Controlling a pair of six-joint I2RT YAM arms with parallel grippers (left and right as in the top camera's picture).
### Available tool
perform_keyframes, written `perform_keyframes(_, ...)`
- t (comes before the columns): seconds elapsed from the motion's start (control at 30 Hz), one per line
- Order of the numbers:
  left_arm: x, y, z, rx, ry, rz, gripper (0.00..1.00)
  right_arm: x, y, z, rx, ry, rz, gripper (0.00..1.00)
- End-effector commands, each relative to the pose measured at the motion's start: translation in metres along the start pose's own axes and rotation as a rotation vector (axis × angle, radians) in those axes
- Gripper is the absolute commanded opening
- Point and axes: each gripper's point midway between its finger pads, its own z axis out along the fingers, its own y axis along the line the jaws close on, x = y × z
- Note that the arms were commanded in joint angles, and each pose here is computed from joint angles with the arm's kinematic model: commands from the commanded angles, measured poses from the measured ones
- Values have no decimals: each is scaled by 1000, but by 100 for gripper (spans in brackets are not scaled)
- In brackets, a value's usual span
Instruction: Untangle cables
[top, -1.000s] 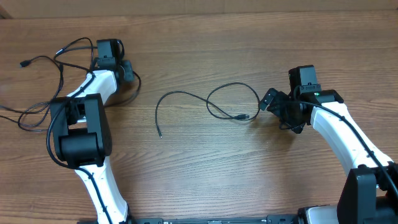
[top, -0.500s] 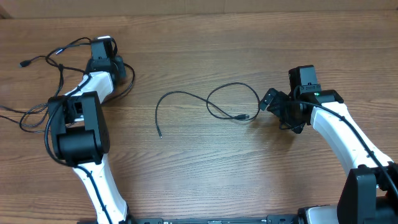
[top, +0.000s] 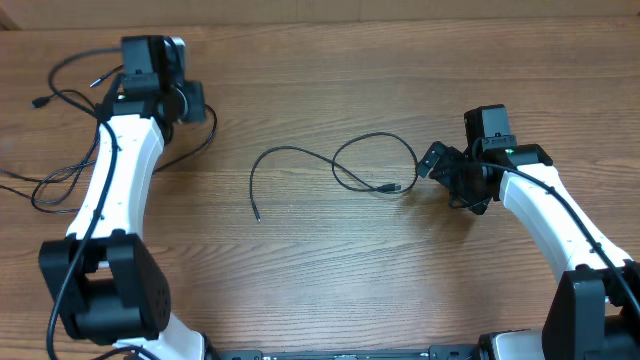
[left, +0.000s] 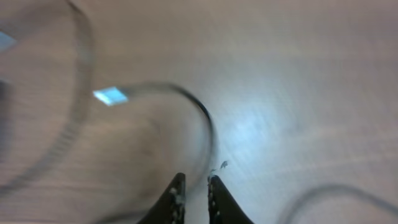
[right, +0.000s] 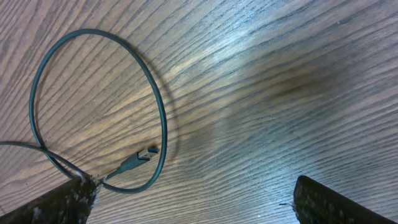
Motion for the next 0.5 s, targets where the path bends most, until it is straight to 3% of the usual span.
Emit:
perform_keyframes(0.0,32,-25,21,141,115,-15,11,-7,8,-7,-25,-23,-7,100)
perform_keyframes(0.07,45,-23,30,134,157,-7,4,-7,8,-7,-25,-23,-7,100)
perform_keyframes(0.47,107,-13,92,104,369,54,4,-7,8,-7,-25,-23,-7,100)
